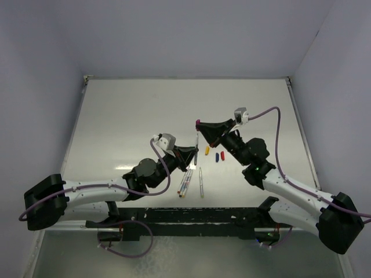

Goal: Insert the pens into the pen caps

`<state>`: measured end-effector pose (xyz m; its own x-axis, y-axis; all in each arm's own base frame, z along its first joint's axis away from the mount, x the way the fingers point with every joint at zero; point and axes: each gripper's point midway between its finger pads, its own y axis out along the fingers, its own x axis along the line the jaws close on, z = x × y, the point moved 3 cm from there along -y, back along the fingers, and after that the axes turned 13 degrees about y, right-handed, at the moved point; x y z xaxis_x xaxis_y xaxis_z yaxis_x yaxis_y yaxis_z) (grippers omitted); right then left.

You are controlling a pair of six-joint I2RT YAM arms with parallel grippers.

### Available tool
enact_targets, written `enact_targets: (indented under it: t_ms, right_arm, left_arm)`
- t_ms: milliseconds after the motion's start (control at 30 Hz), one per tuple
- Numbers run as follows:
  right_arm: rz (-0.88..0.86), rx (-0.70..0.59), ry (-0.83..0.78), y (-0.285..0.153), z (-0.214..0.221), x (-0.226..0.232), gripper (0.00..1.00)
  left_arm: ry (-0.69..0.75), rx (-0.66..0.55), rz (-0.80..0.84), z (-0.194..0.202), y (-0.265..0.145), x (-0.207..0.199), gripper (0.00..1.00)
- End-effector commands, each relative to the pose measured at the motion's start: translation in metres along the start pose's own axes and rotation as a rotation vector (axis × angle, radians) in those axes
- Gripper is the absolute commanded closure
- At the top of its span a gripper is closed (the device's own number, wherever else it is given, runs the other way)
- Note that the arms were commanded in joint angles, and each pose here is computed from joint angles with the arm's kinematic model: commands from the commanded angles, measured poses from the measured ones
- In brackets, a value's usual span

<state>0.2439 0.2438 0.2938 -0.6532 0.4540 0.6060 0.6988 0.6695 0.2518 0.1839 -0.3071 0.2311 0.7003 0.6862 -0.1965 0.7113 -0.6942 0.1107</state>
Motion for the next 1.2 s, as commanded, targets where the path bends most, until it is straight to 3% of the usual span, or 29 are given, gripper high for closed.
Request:
enact_targets:
  t_ms: [0, 1167]
  right_arm:
    - [-0.092, -0.065, 0.024, -0.002, -0.017, 0.022, 1.00]
    - [-0.094, -0.034, 0.064, -0.008, -0.003, 0.016, 1.00]
  left_arm:
    - [-0.008, -0.102, -0.012, -0.031, 0.009, -0.002, 1.00]
    - [-0.005, -0.088, -0.036, -0.027, 0.012, 0.002, 1.00]
